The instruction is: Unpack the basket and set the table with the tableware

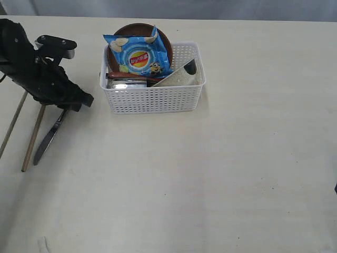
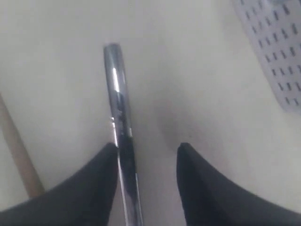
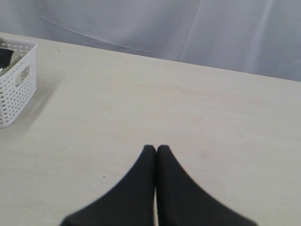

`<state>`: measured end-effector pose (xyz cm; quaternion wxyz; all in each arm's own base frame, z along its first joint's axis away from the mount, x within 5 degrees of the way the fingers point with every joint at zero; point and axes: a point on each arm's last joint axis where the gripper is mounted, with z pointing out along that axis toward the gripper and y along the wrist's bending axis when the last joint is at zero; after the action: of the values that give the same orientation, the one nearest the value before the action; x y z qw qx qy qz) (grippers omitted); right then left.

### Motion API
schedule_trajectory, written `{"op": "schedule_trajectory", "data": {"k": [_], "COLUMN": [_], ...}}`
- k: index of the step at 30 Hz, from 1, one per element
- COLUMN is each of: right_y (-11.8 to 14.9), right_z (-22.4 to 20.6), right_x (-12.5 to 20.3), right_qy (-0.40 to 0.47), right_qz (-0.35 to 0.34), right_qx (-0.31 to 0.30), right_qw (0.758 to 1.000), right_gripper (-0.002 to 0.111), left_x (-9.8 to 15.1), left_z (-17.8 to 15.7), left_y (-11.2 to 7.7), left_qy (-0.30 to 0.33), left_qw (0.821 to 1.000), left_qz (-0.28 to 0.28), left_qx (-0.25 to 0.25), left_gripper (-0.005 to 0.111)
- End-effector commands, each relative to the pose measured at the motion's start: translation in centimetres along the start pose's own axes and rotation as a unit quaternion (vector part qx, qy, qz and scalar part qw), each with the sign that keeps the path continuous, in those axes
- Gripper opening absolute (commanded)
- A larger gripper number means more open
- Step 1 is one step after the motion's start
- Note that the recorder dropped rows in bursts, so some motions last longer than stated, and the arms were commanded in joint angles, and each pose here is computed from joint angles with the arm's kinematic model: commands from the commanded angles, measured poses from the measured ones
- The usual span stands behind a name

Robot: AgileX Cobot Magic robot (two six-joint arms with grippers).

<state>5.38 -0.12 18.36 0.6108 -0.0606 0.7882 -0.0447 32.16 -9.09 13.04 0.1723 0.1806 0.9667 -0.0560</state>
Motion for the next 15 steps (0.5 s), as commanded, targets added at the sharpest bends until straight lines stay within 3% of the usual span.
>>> {"op": "schedule_trajectory", "data": {"k": [1,7,12,15], "right_y": [0.0,0.0,0.0,0.0], "right_z": [0.0,0.0,0.0,0.0], "right_x": [0.1,0.1,0.1,0.1], "right_qy": [-0.002,-0.002,-0.002,-0.002], "right_qz": [-0.002,-0.002,-0.002,-0.002], "right_qx": [0.001,0.001,0.001,0.001], "right_qw": [1.0,1.0,1.0,1.0], "right_gripper": [0.0,0.0,0.0,0.0], "left_x": [-0.5,0.2,0.3,0.5], "left_z": [0.6,2.6,2.6,2.6], "left_y": [0.2,0.3,0.3,0.2], "left_qy": [-0.021,0.0,0.009,0.02], "left_qw": [1.0,1.0,1.0,1.0], "left_qz": [-0.005,-0.01,-0.008,-0.007], "left_qx": [-0.01,-0.01,-0.007,-0.004], "left_gripper": [0.039,0.037,0.003,0.0]}}
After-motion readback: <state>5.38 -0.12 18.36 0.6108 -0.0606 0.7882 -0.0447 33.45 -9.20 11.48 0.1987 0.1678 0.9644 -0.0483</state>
